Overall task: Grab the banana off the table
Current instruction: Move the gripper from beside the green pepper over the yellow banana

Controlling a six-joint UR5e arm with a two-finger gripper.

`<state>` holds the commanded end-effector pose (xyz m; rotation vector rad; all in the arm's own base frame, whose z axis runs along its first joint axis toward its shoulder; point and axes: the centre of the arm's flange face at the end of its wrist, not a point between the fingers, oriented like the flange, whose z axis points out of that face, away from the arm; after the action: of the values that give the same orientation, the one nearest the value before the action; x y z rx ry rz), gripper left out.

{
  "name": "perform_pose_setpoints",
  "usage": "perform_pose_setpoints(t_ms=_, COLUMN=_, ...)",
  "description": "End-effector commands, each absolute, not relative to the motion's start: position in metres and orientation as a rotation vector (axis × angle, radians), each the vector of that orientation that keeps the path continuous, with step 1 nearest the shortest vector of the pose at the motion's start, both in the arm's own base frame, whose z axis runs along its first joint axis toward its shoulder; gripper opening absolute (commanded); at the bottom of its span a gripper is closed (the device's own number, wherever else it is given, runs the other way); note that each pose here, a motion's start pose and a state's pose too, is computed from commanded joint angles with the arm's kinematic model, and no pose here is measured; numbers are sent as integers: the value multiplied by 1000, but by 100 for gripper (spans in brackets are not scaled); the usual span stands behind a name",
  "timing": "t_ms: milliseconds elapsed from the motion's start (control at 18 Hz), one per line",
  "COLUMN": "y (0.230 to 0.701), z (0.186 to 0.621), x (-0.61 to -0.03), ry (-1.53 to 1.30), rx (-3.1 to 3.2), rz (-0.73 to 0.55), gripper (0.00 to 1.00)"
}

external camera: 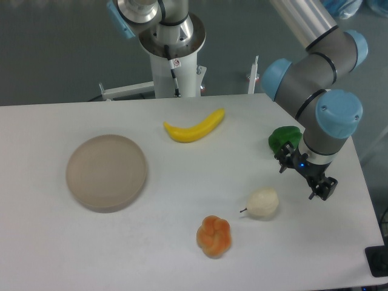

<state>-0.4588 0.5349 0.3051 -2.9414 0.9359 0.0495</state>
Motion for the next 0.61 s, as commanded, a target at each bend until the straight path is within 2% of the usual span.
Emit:
perform_pose_setpoints(t_ms=278, y=531, z=311, x=-437, ry=951, rx=-2927, rz=33, gripper=100)
perform_pose_setpoints(t_ms=389, y=525, z=321, x=-409, ry=953, rx=-2915, rz=25, gripper=100)
perform_pose_setpoints(t_ms=611, y=522, z=344, x=-314, ry=927, rx=-2859, rz=-32, gripper=100)
